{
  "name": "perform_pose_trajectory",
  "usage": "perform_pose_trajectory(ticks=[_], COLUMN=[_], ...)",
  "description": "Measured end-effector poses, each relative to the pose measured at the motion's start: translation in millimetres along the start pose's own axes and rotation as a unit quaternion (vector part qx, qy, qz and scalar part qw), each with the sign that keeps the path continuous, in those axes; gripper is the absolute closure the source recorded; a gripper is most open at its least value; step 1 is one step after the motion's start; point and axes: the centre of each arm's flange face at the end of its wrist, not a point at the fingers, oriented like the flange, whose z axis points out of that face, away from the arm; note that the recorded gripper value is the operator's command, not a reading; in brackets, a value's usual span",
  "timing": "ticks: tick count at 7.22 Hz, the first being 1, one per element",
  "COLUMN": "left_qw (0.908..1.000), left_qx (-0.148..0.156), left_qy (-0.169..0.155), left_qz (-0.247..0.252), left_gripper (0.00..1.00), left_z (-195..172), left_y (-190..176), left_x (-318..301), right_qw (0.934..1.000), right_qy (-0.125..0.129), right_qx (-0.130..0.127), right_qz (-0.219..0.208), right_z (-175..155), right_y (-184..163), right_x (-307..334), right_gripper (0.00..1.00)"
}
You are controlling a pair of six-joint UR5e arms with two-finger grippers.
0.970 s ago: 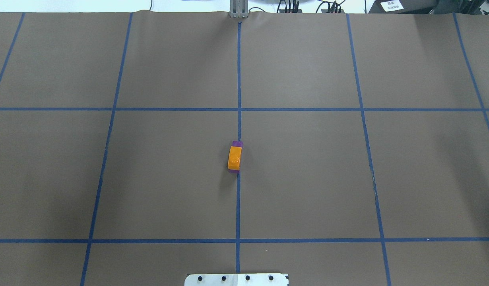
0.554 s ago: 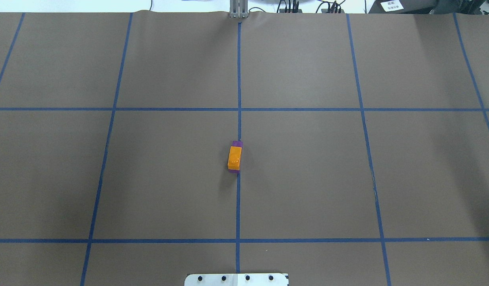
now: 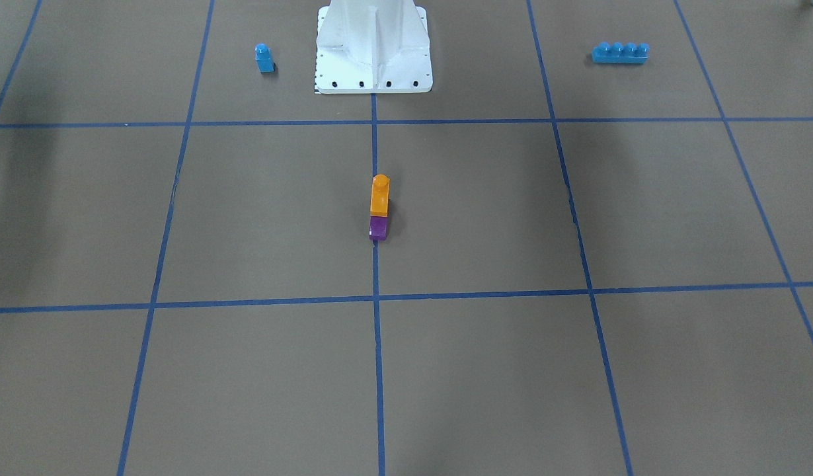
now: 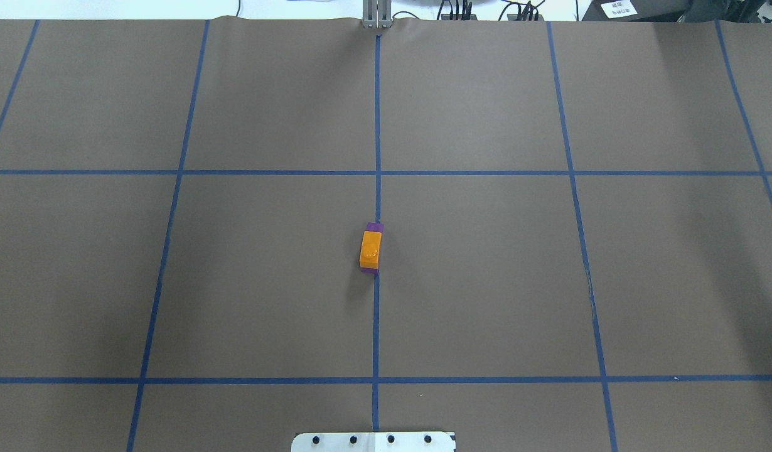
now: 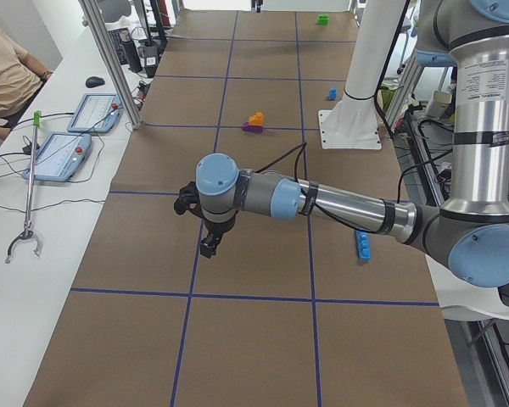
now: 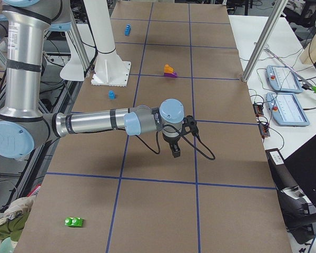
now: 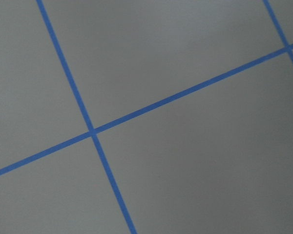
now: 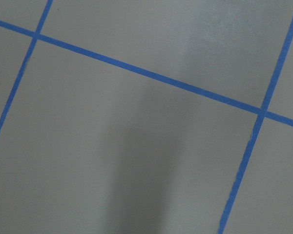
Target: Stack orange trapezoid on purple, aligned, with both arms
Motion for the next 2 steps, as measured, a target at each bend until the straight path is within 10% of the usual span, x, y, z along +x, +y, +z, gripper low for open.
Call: perform_pose_trajectory(ticks=[2], left_qw=[0.9999], left_qx=[0.01], left_qy=[-0.006], left_qz=[0.008], left_gripper=[0.0], left_z=[-10.5], left_y=[-6.9], left_x=[10.3], right_qw=[0.9999], right_qy=[0.008], right_qx=[0.001], right_qz=[-0.006], right_z=[-0.3], right_y=[-10.1], right_x=[-0.6], right_gripper=[0.0])
